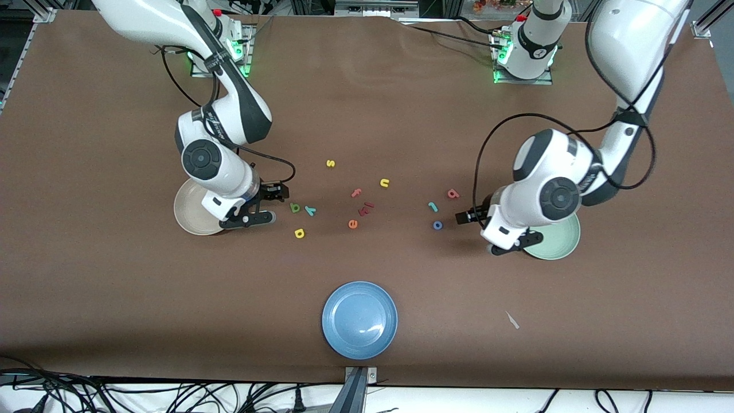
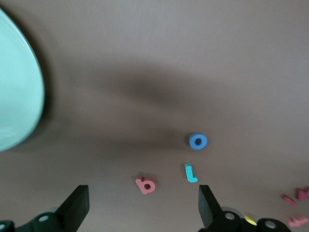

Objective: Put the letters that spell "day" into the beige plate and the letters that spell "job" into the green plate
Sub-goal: 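Reach both grippers down toward the scattered foam letters, then grasp the green q and pink b with the right and left grippers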

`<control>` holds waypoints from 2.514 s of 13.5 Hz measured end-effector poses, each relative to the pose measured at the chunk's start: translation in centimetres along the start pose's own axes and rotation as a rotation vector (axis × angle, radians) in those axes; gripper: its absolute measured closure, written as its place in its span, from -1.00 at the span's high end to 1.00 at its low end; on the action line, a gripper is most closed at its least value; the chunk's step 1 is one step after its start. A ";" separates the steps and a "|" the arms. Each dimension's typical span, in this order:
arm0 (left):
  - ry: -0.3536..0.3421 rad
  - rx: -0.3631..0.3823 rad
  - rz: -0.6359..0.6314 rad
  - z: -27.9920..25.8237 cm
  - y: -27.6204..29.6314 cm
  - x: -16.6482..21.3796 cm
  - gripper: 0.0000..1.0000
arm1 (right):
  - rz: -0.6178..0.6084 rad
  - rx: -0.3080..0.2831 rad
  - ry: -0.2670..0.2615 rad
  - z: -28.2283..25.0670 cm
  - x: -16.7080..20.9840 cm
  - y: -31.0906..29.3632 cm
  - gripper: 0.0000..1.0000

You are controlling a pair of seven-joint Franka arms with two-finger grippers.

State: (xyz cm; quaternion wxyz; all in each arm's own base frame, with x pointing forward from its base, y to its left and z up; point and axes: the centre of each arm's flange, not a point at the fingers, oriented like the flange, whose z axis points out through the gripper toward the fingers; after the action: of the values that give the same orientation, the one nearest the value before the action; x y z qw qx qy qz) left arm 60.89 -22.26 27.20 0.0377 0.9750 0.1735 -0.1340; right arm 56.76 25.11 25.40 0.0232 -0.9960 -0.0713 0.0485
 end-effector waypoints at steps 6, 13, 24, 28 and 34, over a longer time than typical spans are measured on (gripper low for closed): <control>-0.026 0.023 -0.180 7.4 -1.3 -2.8 0.96 | -0.049 0.004 0.013 2.7 -1.3 -3.0 0.29; -0.021 0.028 -0.281 11.2 -0.7 -5.9 0.68 | -0.063 0.023 0.047 6.1 -1.5 -4.0 0.24; 0.048 -0.071 -0.370 12.3 -1.0 -5.9 -0.08 | -0.092 0.004 0.082 8.1 -1.2 -4.0 0.10; 0.049 -0.072 -0.372 12.2 -1.0 -5.9 -0.50 | -0.094 0.005 0.101 8.0 -0.9 -3.9 -0.39; 0.090 -0.045 -0.327 10.0 -2.0 -5.0 -0.50 | -0.078 -0.015 0.113 6.5 0.1 -2.5 -0.45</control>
State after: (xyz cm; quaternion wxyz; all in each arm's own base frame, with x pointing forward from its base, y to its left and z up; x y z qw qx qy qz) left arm 53.23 -23.24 18.88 0.0293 0.9377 0.3340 -0.0907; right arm 55.83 27.82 19.07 0.0216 -0.9938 -0.1090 -0.0092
